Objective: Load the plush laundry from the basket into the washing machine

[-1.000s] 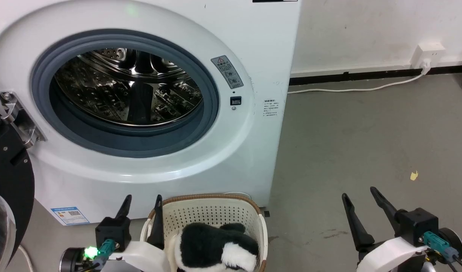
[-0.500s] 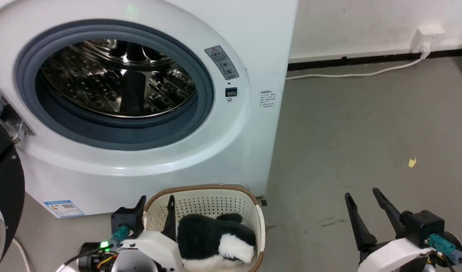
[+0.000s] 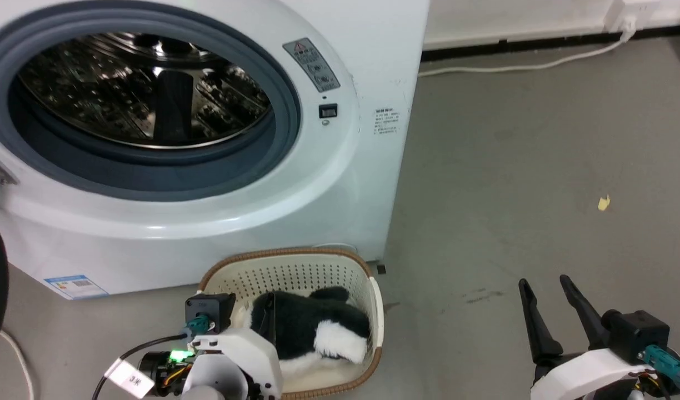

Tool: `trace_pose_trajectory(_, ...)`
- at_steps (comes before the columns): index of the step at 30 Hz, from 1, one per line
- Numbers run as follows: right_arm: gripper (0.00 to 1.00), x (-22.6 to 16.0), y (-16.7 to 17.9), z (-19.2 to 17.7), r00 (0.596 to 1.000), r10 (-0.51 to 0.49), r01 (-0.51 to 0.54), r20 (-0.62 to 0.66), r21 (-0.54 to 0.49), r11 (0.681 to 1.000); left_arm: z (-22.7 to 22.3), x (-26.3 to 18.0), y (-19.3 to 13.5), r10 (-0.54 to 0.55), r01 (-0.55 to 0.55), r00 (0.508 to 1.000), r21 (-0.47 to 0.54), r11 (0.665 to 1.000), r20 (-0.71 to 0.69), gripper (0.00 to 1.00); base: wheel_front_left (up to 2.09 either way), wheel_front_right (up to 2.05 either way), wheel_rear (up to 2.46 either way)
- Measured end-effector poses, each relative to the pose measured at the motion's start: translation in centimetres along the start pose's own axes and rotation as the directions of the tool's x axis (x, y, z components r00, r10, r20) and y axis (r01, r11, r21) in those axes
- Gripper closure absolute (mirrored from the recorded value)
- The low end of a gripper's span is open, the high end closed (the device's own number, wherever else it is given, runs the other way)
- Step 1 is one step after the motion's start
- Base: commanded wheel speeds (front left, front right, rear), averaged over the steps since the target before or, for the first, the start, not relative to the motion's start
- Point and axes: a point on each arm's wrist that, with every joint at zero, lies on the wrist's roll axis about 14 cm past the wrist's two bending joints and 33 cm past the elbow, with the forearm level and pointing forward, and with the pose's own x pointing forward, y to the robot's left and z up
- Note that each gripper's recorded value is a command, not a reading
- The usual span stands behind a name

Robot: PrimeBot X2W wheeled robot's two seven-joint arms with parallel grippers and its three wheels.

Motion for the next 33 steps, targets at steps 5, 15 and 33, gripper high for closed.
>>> trace_pose_trajectory(5,0.0,0.7,-0.5,-0.6,1.0,-0.015,0.015,-0.012,0.021,1.0,-1.7,1.2,-0.4,-0.009,0.008,0.998,-0.022,1.0,-0.065,0.0,0.0,0.0,0.0)
trace_pose_trajectory(15,0.0,2.0,-1.8,-2.6,0.997,-0.051,0.054,-0.053,0.057,0.997,-5.1,4.1,-1.0,-0.022,0.014,0.982,-0.042,0.999,-0.19,0.0,0.0,0.0,0.0)
trace_pose_trajectory(33,0.0,4.0,-4.5,-7.3,0.982,-0.117,0.134,-0.15,0.109,0.985,-12.7,9.0,0.7,0.06,-0.085,0.909,-0.041,0.996,-0.411,0.0,0.0,0.0,0.0)
